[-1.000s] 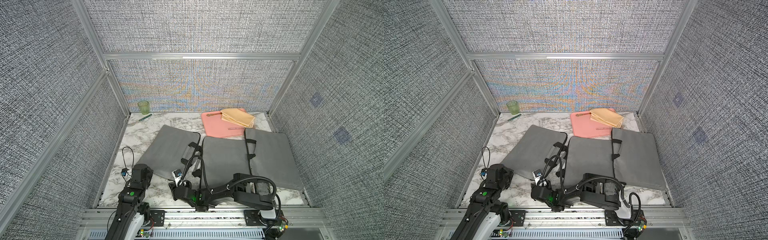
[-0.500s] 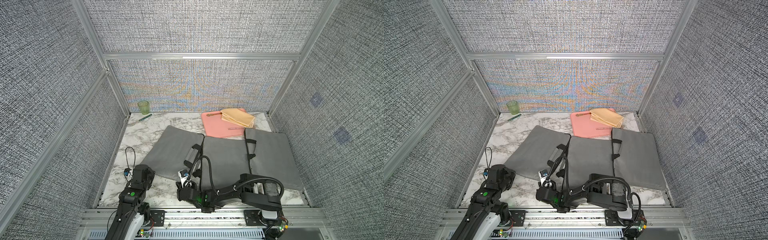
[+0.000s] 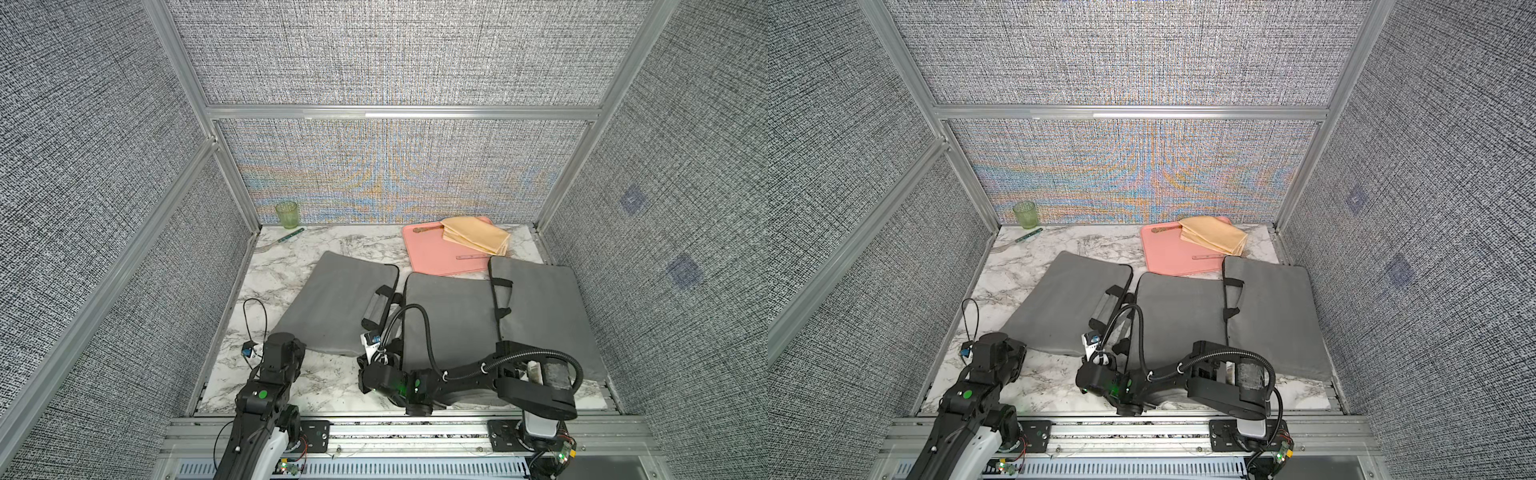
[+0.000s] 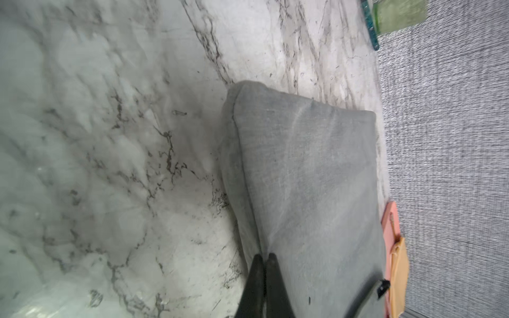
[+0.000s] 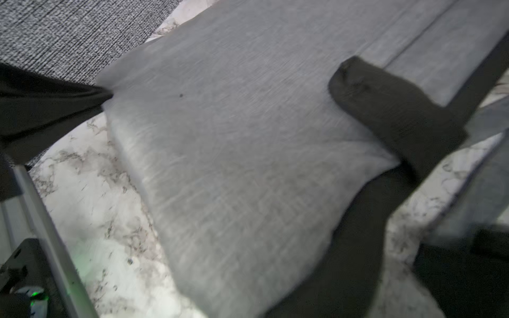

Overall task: Put the mouse into the laptop bag
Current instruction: Zip the zipper on the zippered laptop bag.

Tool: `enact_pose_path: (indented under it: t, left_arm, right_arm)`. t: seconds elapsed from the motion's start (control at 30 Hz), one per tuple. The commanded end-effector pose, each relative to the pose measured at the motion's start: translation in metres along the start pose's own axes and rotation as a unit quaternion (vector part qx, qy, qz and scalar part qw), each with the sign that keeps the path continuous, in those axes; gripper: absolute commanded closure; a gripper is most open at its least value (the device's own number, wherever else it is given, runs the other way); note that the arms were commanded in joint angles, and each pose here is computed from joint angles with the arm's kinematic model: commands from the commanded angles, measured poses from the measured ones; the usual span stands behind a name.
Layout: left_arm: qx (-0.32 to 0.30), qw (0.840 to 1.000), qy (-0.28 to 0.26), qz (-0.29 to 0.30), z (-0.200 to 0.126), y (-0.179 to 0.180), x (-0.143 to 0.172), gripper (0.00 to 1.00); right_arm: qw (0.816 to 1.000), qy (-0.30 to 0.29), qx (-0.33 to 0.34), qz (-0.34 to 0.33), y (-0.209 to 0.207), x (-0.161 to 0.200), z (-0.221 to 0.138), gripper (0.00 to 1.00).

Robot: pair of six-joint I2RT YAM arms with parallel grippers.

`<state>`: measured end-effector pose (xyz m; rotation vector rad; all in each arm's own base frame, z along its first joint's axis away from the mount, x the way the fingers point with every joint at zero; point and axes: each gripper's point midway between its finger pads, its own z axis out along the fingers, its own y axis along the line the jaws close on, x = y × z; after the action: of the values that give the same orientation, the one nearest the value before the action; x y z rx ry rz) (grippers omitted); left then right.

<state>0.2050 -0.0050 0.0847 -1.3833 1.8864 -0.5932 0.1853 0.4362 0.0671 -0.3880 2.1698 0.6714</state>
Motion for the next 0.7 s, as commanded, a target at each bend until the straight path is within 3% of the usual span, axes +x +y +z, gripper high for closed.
enact_pose_path:
  t: [0.0, 0.2, 0.4, 0.6, 0.67]
  left_arm:
    - [-0.016, 0.999, -0.042, -0.019, -0.009, 0.024, -0.012, 1.0]
    - [-0.002, 0.992, -0.125, 0.006, -0.027, 0.028, -0.041, 1.0]
    - [-0.016, 0.99, -0.134, 0.044, -0.01, 0.007, -0.046, 1.0]
    - [-0.023, 0.986, -0.135, 0.095, 0.001, -0.025, -0.052, 1.0]
    - [-0.027, 0.985, -0.13, 0.114, 0.004, -0.035, -0.052, 0.77]
  right_arm:
    - [0.998, 0.03, 0.06, -0.02, -0.03, 0.007, 0.009, 1.0]
    - [0.996, 0.049, 0.071, -0.007, -0.045, 0.014, 0.011, 1.0]
    - [0.996, 0.077, 0.026, -0.031, -0.026, 0.03, 0.007, 1.0]
    - [0.992, 0.092, -0.042, -0.071, 0.021, 0.039, 0.01, 1.0]
    - [0.991, 0.087, -0.077, -0.07, 0.05, 0.03, 0.016, 1.0]
